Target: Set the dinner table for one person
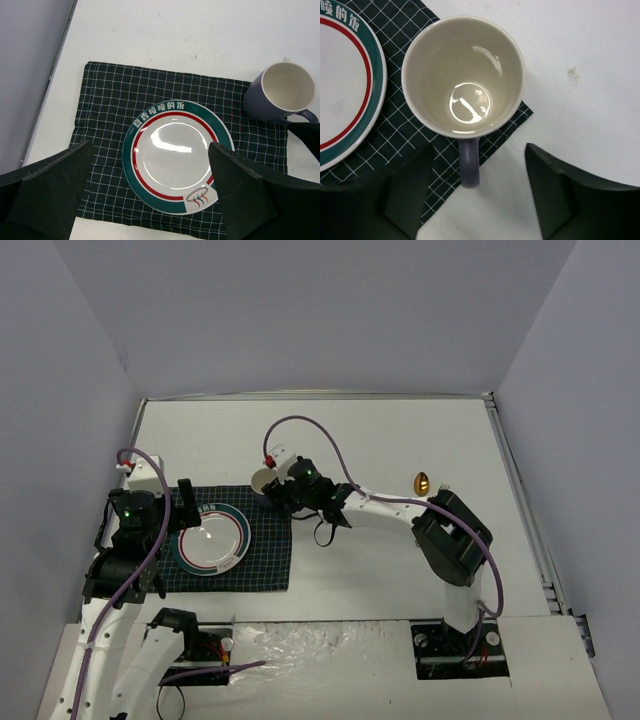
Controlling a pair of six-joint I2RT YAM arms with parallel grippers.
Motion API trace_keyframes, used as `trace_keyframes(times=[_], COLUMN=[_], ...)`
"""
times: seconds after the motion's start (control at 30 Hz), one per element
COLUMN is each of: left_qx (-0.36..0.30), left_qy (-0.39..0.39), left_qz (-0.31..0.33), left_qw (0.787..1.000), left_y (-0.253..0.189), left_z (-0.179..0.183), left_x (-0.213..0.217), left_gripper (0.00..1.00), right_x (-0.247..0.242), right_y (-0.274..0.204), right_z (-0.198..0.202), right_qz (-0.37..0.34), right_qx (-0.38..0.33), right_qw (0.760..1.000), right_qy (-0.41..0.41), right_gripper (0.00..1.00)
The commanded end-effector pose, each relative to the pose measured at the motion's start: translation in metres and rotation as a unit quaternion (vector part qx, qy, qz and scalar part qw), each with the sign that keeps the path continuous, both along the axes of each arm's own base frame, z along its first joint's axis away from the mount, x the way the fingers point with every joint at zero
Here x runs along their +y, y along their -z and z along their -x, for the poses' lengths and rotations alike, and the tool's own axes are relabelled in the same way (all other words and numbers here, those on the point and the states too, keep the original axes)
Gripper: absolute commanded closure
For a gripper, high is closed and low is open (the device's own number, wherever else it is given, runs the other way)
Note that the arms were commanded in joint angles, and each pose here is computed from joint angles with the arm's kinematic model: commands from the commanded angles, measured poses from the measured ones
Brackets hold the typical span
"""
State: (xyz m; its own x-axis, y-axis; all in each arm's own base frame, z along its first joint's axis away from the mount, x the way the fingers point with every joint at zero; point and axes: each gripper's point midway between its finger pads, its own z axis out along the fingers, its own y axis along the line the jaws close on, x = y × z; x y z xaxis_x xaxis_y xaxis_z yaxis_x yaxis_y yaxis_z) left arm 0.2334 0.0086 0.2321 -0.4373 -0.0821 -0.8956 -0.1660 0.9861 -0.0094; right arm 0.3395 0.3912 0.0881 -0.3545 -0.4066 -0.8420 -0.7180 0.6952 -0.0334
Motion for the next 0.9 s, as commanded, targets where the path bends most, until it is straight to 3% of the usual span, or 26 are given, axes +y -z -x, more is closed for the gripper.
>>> trace_keyframes(times=[0.0,0.23,0.47,0.6,0.87], left_qx=[-0.021,-0.022,-0.022,-0.021,-0.023], left_qy=[-0.007,-0.007,-0.004,-0.002,-0.002], left_qz=[0.003,0.004,0.005,0.007,0.007], left_qw=[1.000,1.000,1.000,1.000,1.000], left_y=[-0.011,-0.011,-0.011,-0.010,-0.011], left_z=[-0.006,-0.006,-0.006,-0.006,-0.005], left_x=[0.002,0.002,0.001,-0.001,0.000], left_gripper=[0.03,0.03,0.03,0.03,0.03], right_x=[-0.030,-0.140,-0.274,-0.314,-0.346], right_y=[-0.093,-0.087,-0.045,-0.015,0.035], right_z=[-0.016,-0.023,-0.026,-0.024,-0.021], right_qz=[-0.065,-0.077,-0.082,-0.067,-0.036], right_qx=[-0.078,-0.054,0.016,0.065,0.150], right_qw=[0.992,0.966,0.899,0.875,0.849], right_qy=[0.072,0.243,0.430,0.476,0.505], right_gripper=[0.21,0.13,0.18,0.22,0.28])
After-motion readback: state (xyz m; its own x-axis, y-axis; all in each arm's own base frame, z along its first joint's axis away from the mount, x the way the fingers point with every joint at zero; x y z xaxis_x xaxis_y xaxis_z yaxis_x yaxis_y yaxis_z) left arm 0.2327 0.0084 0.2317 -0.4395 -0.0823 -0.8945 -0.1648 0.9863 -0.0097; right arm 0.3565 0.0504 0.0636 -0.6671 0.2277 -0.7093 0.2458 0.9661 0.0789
